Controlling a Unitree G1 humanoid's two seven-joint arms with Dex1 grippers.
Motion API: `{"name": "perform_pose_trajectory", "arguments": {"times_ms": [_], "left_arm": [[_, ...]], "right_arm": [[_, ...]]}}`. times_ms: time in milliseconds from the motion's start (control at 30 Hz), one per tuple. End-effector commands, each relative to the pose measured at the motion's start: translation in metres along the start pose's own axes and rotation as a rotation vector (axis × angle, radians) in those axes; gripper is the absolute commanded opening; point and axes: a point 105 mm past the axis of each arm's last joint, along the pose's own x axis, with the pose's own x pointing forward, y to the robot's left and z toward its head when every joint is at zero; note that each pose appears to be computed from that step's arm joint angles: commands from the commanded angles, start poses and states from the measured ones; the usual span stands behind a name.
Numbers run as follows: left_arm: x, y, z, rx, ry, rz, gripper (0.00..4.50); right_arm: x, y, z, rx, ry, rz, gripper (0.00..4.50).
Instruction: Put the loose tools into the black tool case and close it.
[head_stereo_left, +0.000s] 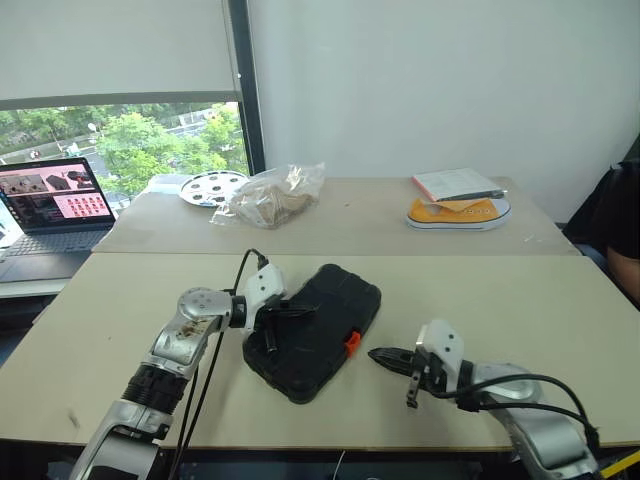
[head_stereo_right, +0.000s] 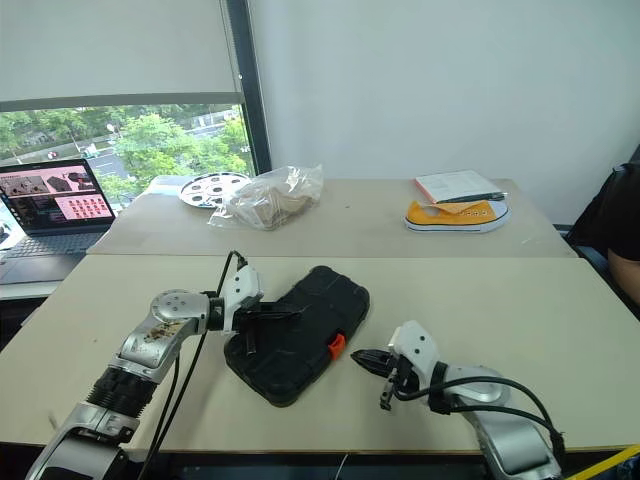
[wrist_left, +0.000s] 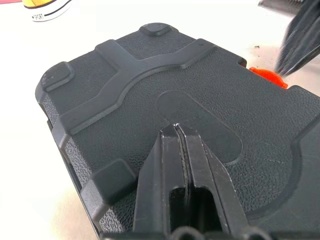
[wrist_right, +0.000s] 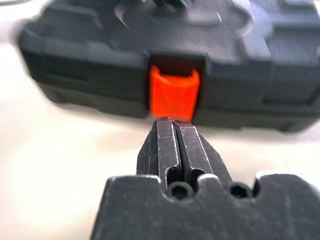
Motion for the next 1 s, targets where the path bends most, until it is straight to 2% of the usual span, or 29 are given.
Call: {"name": "perform_pose_trajectory", "arguments": {"times_ms": [33,167,467,567,667,733,800,833,933,1000], "left_arm": [[0.002,-0.017,-0.048,-0.112,0.151,-0.041,0.0],[0.0,-0.015,-0.048,-0.106,0.151,-0.029,0.0],[-0.007,-0.018,-0.043,-0.119,0.072,-0.011,0.0],[-0.016,-0.014,-0.034,-0.093,0.002,0.029,0.0],[-0.046,-0.007,-0.015,-0.073,-0.138,0.111,0.0],[-0.071,-0.01,-0.014,-0.113,-0.151,0.147,0.56],[-0.1,-0.016,-0.022,-0.118,-0.109,0.194,1.03],[-0.108,-0.018,-0.024,-0.114,-0.094,0.211,1.48],[-0.148,-0.024,-0.043,-0.123,0.004,0.342,2.37],[-0.172,-0.036,-0.059,-0.121,0.084,0.399,3.12]], "right_arm": [[0.011,-0.004,0.013,-0.062,-0.047,0.009,0.04],[0.02,-0.005,0.026,-0.09,-0.099,0.029,0.04],[0.015,-0.002,0.041,-0.092,-0.145,0.058,0.04],[0.01,-0.003,0.036,-0.099,-0.133,0.062,0.04],[-0.01,-0.005,0.036,-0.103,-0.127,0.061,0.04],[-0.027,-0.01,0.038,-0.109,-0.137,0.037,0.62],[-0.045,-0.014,0.038,-0.121,-0.131,0.017,1.07],[-0.051,-0.014,0.037,-0.123,-0.126,0.014,1.54],[-0.072,-0.018,0.027,-0.176,-0.083,0.005,2.47],[-0.084,-0.02,0.026,-0.251,-0.11,0.022,3.15]]}}
